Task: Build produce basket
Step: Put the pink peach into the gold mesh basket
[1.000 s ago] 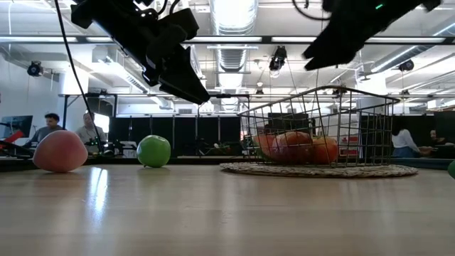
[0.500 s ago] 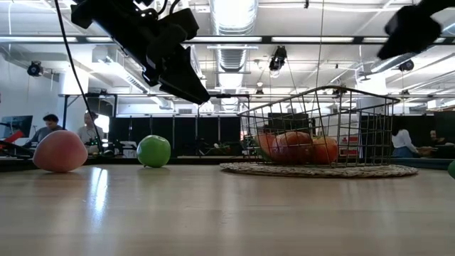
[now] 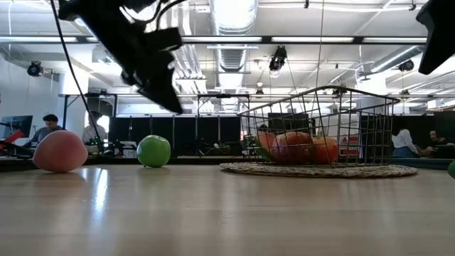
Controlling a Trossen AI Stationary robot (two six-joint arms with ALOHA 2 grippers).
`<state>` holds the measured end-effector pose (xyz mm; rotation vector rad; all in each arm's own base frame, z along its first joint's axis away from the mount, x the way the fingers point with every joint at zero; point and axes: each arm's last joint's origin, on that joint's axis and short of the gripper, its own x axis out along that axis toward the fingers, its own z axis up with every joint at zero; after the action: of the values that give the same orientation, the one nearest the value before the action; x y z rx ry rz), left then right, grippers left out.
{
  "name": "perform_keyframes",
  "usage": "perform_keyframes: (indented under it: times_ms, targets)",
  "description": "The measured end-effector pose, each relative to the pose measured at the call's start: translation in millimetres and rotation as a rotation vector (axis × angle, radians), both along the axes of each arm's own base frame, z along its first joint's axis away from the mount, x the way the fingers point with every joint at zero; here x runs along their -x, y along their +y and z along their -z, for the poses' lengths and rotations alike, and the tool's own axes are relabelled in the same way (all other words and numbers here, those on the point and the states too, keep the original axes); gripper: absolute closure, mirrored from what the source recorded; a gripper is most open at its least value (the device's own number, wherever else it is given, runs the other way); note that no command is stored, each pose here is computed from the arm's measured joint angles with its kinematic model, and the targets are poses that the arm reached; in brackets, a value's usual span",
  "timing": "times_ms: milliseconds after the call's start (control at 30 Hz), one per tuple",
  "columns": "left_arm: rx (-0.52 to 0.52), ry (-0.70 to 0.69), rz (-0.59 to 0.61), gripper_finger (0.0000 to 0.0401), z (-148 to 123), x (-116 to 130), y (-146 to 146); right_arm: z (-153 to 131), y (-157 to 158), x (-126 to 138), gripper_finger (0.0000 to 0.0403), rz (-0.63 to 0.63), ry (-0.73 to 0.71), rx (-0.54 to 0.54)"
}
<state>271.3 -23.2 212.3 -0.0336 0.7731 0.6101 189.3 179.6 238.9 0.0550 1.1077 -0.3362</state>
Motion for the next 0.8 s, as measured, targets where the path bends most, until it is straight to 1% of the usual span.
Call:
perform_keyframes:
  times_ms: [100,133,200,300,500,600,700,800]
  targets:
    - [-0.001,0.055,-0.185,0.0170,-2,19,20,6,9,-9,0.0022,-0.034,0.040,0.048]
    - [-0.001,0.075,-0.227,0.0170,-3,24,26,8,12,-11,0.0022,-0.036,0.051,0.061]
    - [-0.003,0.115,-0.271,0.0170,-4,31,36,13,16,-15,0.0022,-0.035,0.072,0.095]
    - [0.043,0.185,-0.290,0.0170,-4,41,44,20,20,-20,0.0022,-0.035,0.084,0.130]
    - [0.242,0.318,-0.224,0.0170,-6,59,38,28,22,-22,0.0022,-0.039,0.110,0.159]
    - [0.323,0.401,-0.271,0.0170,-6,74,33,28,21,-22,0.0022,-0.032,0.093,0.180]
    - [0.350,0.453,-0.325,0.0170,-5,89,28,27,20,-22,0.0022,-0.024,0.068,0.192]
    - [0.365,0.459,-0.323,0.0170,-3,99,24,26,20,-22,0.0022,-0.028,0.059,0.202]
